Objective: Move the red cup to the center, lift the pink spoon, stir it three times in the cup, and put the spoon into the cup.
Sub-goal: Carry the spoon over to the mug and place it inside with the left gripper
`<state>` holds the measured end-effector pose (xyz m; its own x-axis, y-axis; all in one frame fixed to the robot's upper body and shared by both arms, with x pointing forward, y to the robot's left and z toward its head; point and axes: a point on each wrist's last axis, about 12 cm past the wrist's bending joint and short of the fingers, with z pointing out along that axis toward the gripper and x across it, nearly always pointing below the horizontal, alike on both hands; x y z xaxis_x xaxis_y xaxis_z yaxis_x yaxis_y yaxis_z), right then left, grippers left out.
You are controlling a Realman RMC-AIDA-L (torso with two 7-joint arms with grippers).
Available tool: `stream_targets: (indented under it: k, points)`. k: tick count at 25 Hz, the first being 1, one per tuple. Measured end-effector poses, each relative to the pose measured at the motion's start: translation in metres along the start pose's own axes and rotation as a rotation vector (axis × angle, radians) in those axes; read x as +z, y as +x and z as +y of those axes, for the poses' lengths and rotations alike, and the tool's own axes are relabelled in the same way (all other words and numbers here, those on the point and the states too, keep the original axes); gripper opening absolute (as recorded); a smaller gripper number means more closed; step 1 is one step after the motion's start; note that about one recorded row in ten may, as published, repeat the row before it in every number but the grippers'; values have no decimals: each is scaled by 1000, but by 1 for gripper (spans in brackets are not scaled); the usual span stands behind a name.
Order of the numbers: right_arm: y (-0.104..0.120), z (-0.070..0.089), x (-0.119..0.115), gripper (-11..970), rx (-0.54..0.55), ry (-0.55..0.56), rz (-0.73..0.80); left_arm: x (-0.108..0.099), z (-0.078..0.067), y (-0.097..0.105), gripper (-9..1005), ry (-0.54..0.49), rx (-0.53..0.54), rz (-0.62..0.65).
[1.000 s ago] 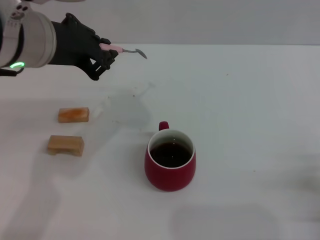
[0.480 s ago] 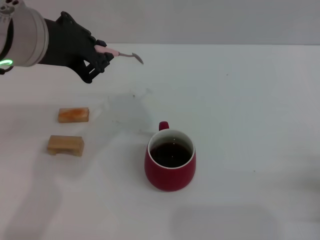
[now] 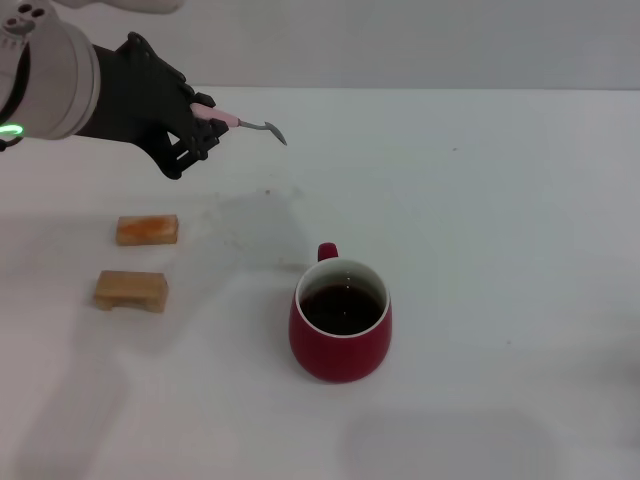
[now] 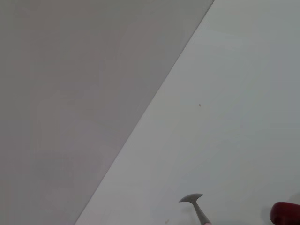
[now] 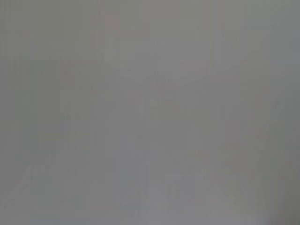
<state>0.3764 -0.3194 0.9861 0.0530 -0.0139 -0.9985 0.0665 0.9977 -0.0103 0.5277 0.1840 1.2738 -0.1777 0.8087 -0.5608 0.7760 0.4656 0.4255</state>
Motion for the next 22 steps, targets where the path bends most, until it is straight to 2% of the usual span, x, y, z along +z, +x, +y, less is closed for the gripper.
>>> stream_targets:
  k: [9,18,22]
  points:
    - [0,1,0,0,3,-1,0,2,0,2,175,10,58,11]
    - [1,0,-4,-2,2,5,3,5,3,6,174,-5,44,-1]
    - [0,-6,-7,-1,-7,33,3,5,3,8,174,-5,44,-1]
